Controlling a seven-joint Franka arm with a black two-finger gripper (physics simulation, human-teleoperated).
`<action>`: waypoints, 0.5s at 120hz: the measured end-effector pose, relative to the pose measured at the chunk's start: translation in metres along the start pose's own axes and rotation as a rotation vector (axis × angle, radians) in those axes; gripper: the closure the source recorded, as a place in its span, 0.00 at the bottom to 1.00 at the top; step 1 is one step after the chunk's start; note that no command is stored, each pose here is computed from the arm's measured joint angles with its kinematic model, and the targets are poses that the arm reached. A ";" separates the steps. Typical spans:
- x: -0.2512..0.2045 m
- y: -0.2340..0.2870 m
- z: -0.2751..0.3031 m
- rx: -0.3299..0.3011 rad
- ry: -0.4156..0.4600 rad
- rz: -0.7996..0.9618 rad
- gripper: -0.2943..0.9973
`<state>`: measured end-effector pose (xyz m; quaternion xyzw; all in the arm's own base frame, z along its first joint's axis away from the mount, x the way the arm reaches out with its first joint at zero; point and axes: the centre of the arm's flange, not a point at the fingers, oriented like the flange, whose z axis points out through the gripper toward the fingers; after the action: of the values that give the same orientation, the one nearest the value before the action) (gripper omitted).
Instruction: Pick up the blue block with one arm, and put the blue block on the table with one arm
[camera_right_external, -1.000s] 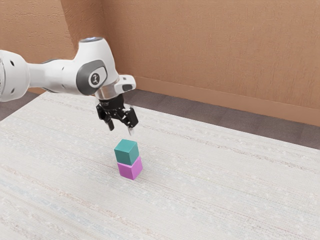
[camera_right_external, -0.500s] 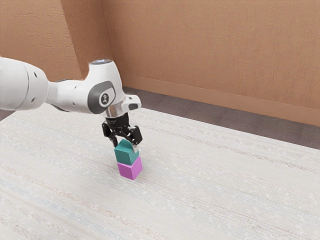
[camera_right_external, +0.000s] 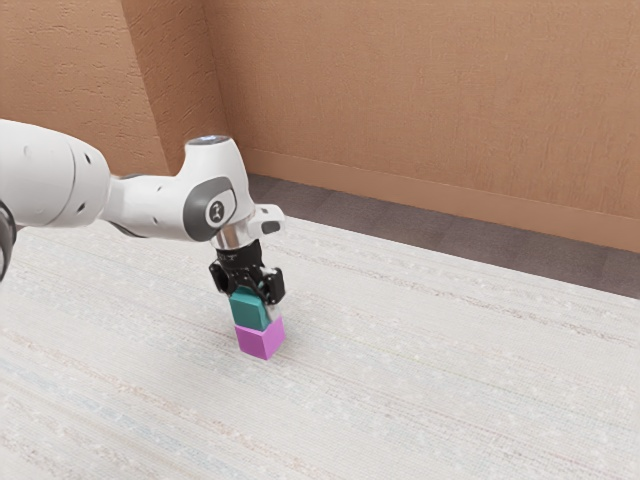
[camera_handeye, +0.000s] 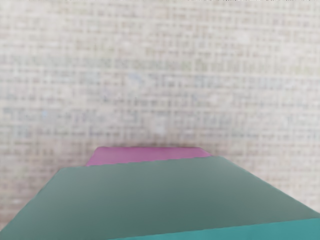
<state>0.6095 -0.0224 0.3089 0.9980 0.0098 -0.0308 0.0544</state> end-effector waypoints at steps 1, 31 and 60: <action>0.000 0.000 0.000 0.000 0.000 0.000 0.43; -0.009 0.003 -0.065 0.004 0.074 0.009 0.42; -0.021 -0.081 -0.096 0.031 0.059 -0.084 0.46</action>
<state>0.5921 0.0681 0.3967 0.9979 0.0528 -0.0039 0.0372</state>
